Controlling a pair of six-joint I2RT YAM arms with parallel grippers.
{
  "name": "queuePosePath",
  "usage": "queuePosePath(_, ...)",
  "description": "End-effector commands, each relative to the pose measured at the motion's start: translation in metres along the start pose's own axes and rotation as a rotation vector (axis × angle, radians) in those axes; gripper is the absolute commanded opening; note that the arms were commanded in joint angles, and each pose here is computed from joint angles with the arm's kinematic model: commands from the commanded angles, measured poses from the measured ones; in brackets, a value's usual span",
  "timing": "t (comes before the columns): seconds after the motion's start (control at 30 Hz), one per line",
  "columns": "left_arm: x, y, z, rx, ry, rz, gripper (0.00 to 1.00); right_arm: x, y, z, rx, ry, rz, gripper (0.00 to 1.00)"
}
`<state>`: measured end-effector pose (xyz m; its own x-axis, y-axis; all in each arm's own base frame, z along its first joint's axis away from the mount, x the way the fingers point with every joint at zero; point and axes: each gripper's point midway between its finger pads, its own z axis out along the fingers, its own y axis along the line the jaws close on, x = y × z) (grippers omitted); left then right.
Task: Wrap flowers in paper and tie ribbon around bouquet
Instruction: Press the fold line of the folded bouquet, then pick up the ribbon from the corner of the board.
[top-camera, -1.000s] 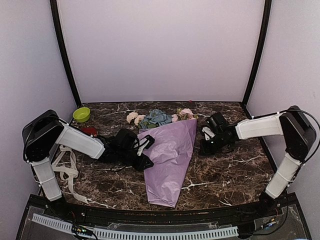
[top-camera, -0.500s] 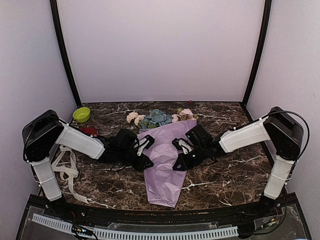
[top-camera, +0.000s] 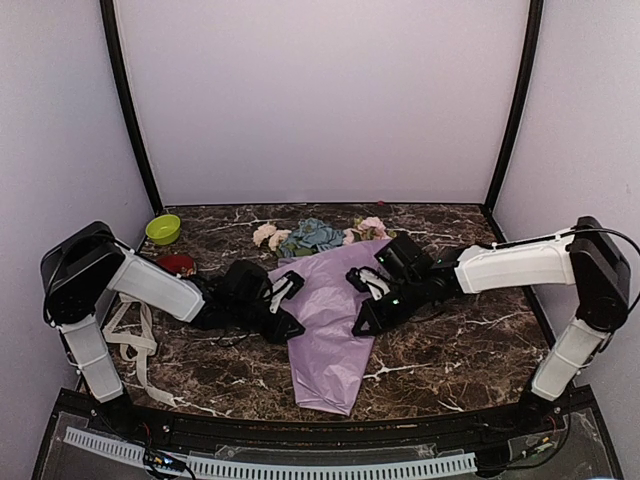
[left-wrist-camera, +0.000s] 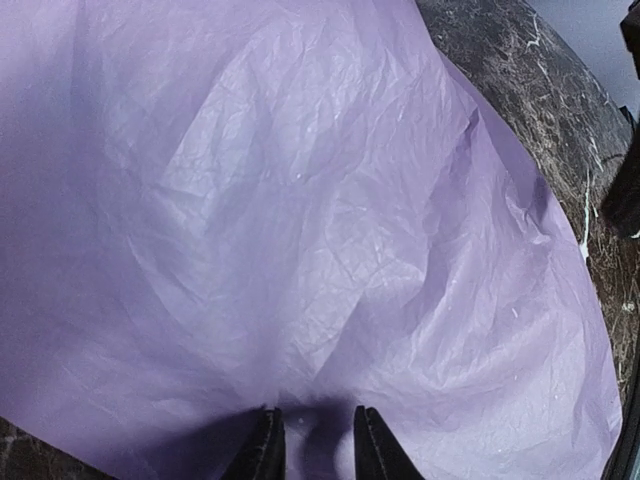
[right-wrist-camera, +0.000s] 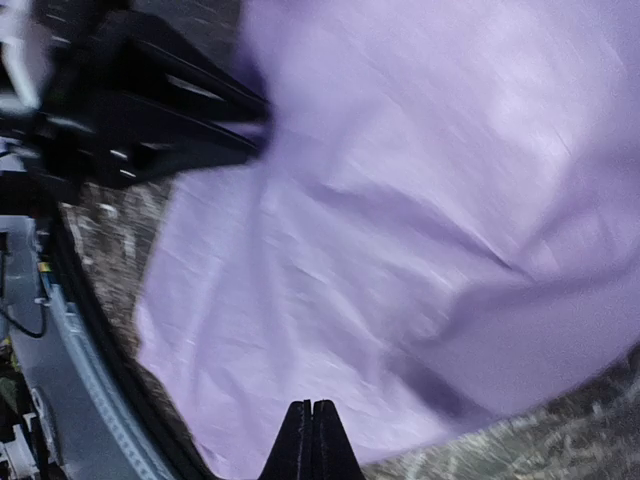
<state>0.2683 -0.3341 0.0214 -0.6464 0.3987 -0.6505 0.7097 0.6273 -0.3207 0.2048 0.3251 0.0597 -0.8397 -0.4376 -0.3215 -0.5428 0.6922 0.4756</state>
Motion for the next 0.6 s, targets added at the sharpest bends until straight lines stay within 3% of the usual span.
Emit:
queuePosePath(0.0,0.052,0.011,-0.005,-0.03,0.142,-0.089,0.25,-0.056,0.087,-0.005,-0.318,-0.151,-0.093,0.0)
queuePosePath(0.07,0.048,0.008,-0.006,-0.018,0.118,-0.098,0.26,-0.056,0.112,0.01,-0.431,-0.136,-0.079,0.0)
queuePosePath(0.17,0.041,0.003,-0.01,0.006,0.069,-0.114,0.26,-0.038,0.118,0.049,-0.406,-0.052,-0.086,0.0)
queuePosePath(0.33,0.025,0.005,-0.021,0.014,0.002,-0.147,0.27,-0.002,0.077,0.114,-0.261,0.086,0.017,0.0)
queuePosePath(0.47,0.001,0.014,-0.056,-0.005,-0.078,-0.21,0.29,0.021,0.058,0.127,-0.201,0.135,0.06,0.0)
queuePosePath(0.57,-0.009,0.04,-0.097,-0.139,-0.099,-0.304,0.37,0.023,0.06,0.128,-0.194,0.132,0.051,0.0)
